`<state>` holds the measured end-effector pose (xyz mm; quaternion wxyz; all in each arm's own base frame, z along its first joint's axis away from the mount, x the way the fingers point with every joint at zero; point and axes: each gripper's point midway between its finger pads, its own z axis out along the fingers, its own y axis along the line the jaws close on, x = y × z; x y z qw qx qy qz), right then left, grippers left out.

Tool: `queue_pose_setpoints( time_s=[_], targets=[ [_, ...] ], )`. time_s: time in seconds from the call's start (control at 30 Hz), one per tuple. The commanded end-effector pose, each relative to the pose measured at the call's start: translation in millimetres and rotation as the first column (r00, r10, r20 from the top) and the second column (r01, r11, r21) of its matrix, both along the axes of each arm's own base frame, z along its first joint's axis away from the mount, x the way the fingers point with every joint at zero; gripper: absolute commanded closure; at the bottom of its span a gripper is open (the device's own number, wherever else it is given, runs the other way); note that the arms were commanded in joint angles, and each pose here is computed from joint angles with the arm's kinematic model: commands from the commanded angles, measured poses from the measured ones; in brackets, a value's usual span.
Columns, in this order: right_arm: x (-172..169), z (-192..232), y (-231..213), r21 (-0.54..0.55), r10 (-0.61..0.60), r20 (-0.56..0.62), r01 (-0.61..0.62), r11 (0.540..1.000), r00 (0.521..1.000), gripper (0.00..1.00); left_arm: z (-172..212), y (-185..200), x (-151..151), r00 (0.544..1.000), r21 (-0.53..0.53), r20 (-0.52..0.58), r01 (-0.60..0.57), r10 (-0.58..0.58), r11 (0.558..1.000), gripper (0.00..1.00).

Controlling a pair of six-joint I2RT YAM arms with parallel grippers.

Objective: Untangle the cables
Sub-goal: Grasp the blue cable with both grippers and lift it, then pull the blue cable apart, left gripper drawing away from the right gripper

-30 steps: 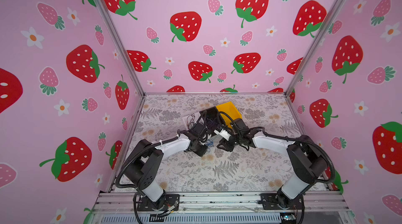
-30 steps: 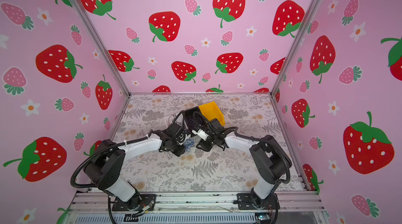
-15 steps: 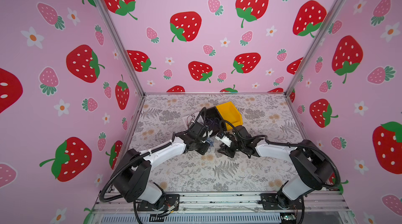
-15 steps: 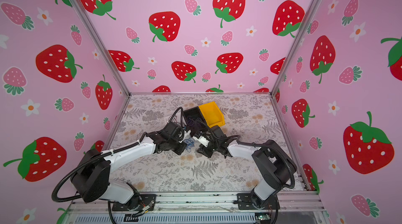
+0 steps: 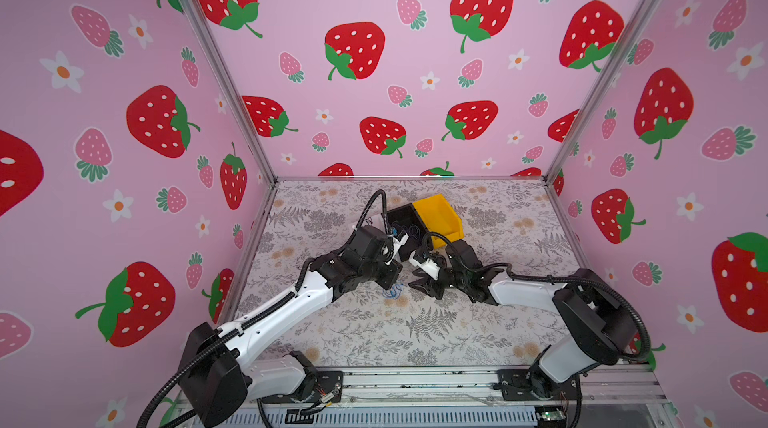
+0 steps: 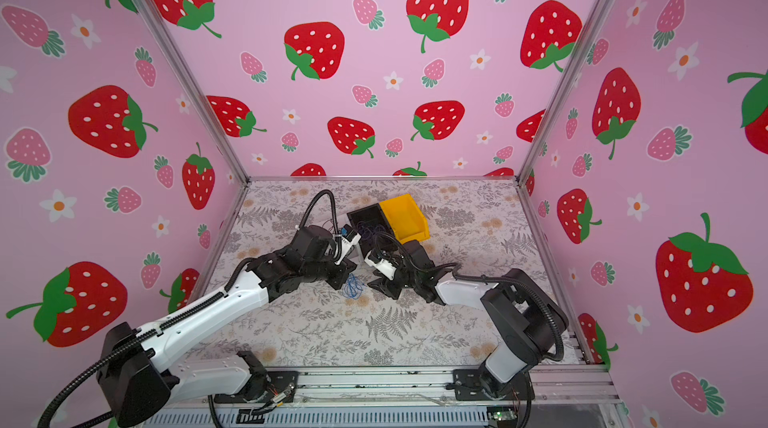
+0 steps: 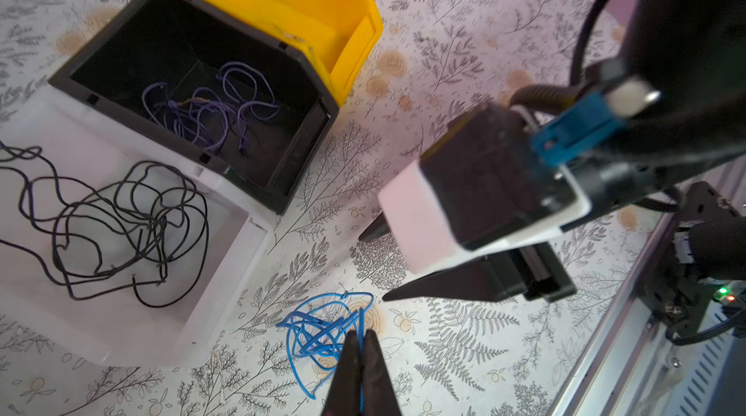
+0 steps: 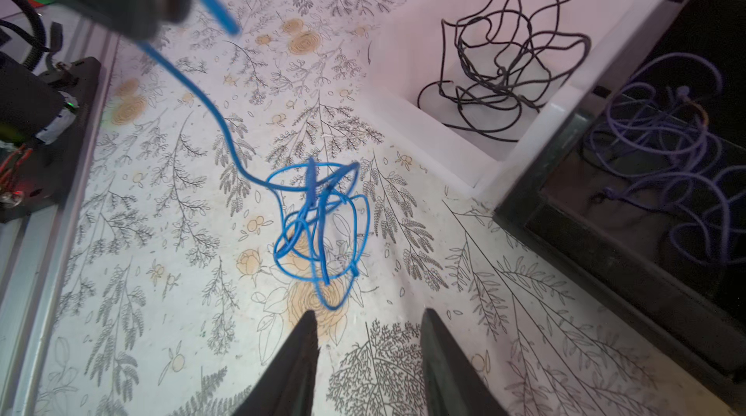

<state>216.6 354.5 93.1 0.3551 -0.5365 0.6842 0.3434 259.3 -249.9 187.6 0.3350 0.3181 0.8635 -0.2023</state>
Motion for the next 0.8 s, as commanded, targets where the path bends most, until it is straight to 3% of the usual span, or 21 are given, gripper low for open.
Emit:
queue_pose_setpoints(
  time_s=[0.0, 0.2, 0.37, 0.63, 0.77],
  targets=[
    [-16.1, 19.4, 10.4, 0.055, 0.099, 0.007, -0.100, 0.994, 0.995, 0.56, 23.8, -3.9, 3.9, 0.999, -0.012, 0.052, -0.005, 0.005, 1.000, 1.00],
    [-22.0, 31.2, 2.7, 0.085, 0.087, 0.044, -0.090, 0.992, 0.995, 0.55, 40.4, -9.6, 6.3, 0.996, -0.046, 0.082, -0.024, 0.028, 0.999, 1.00],
    [-12.3, 26.8, -7.1, 0.048, 0.010, 0.084, -0.014, 0.999, 0.996, 0.55, 67.7, -11.9, 13.1, 0.990, -0.086, 0.125, -0.053, 0.064, 0.995, 1.00],
    [13.6, 18.1, -30.3, 0.060, -0.125, 0.048, 0.122, 0.991, 0.991, 0.52, 152.6, -10.0, 8.1, 0.967, -0.191, 0.242, -0.037, 0.084, 0.981, 1.00],
    [18.2, 10.8, -27.3, 0.034, -0.093, 0.031, 0.092, 0.995, 0.995, 0.50, 179.9, -15.1, 2.3, 0.957, -0.201, 0.284, 0.003, 0.055, 0.979, 1.00]
  ],
)
